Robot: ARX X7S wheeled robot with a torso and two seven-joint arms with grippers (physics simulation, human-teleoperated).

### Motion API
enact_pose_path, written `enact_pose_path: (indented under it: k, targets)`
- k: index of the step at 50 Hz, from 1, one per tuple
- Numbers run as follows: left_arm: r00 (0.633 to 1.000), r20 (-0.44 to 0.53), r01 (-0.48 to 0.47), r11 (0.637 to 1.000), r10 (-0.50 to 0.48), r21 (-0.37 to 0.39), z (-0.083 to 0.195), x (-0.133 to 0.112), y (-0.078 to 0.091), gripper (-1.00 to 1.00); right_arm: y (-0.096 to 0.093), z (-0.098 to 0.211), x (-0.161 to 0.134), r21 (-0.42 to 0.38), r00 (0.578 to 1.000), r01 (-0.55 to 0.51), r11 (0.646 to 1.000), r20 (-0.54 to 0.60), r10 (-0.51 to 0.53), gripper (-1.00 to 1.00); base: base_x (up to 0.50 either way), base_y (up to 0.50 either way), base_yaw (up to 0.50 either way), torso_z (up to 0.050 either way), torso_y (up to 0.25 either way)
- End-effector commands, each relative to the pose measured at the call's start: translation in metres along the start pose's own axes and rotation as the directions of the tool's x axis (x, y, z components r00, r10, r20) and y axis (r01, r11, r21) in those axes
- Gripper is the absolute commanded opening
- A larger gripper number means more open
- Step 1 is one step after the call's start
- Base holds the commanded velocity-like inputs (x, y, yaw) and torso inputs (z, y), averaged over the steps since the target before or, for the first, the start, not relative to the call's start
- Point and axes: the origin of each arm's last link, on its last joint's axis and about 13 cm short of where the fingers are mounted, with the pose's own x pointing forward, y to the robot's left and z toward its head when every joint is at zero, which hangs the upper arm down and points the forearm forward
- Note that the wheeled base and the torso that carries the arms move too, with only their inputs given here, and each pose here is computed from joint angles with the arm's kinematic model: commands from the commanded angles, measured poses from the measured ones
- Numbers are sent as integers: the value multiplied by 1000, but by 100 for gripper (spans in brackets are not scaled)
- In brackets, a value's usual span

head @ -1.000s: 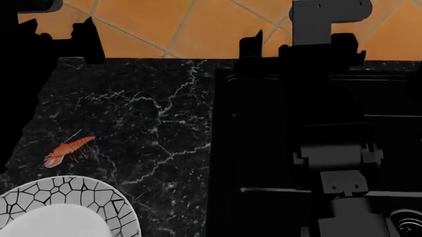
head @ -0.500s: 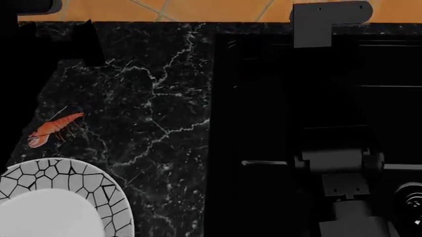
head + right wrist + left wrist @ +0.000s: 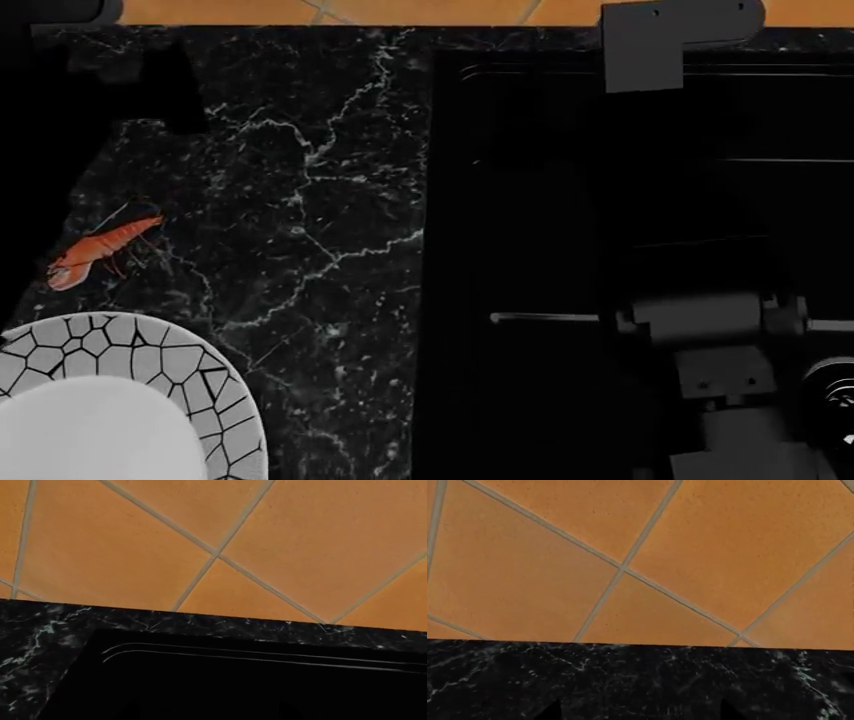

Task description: Pick the bell pepper from the sink and place it on the plate located on the counter

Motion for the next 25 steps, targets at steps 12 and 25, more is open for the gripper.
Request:
enact_pose_path:
  k: [12, 25]
  targets:
    - [1000, -13, 28, 999, -27, 43, 5, -7, 8, 100, -45, 41, -56, -77, 964, 31, 997, -263, -50, 100, 0, 0, 0, 0, 0]
    - [999, -2, 38, 998, -38, 40, 6, -10, 5, 100, -62, 59, -90, -133, 907, 9, 991, -416, -64, 100, 0, 0, 0, 0, 0]
